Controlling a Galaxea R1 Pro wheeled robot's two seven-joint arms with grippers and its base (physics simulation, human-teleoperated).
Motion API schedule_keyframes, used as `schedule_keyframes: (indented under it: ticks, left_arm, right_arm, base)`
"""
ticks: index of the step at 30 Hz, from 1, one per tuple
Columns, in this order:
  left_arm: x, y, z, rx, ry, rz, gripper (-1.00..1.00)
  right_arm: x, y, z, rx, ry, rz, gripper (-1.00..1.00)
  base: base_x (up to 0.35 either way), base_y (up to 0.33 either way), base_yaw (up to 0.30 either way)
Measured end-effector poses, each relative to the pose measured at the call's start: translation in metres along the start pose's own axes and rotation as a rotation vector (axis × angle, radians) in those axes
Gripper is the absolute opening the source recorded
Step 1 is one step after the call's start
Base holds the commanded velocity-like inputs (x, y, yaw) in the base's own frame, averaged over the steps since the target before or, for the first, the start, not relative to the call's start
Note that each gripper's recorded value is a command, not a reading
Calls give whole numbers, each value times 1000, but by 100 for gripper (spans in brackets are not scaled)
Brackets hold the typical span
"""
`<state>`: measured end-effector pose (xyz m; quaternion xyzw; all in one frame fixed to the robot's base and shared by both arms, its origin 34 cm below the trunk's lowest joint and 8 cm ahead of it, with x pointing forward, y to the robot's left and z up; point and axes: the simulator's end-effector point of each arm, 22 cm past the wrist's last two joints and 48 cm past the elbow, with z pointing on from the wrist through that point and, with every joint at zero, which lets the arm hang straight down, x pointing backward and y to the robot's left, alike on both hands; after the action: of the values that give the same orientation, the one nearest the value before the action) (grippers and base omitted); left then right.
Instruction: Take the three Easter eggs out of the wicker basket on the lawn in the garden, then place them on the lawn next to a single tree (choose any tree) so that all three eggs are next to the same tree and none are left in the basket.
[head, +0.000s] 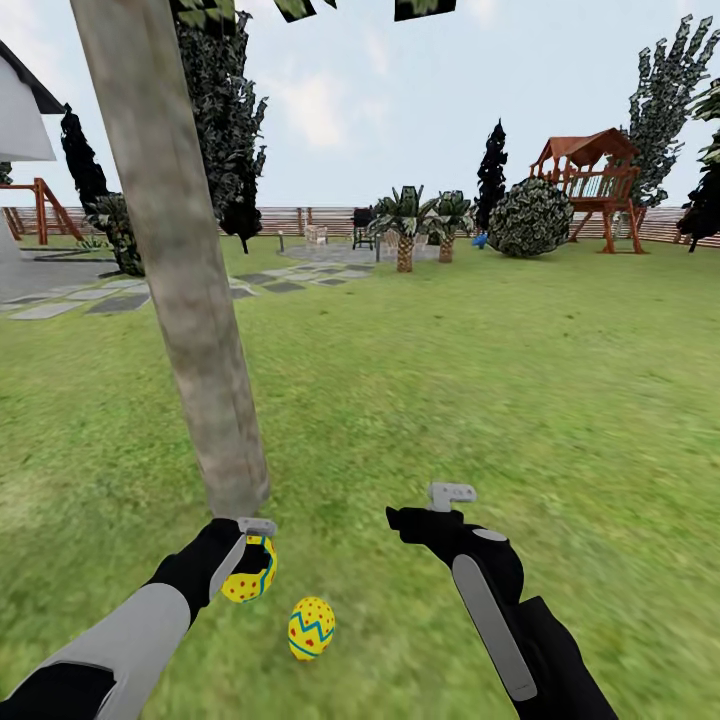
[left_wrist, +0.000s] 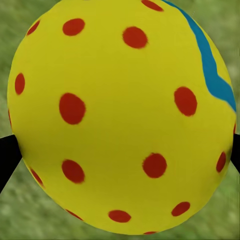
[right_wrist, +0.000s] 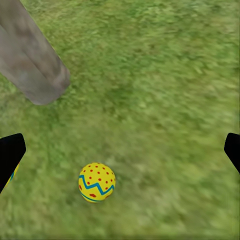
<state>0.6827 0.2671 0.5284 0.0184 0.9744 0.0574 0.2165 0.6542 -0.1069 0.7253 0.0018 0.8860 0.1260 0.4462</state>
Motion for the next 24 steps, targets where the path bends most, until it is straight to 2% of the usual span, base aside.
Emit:
schedule_keyframes:
  ticks: [24]
  left_arm:
    - [30,-7,41,1,-1,0,-100]
  right_arm:
    - [45,-10,21,0,-1,0,100]
  base:
    - [0,0,0]
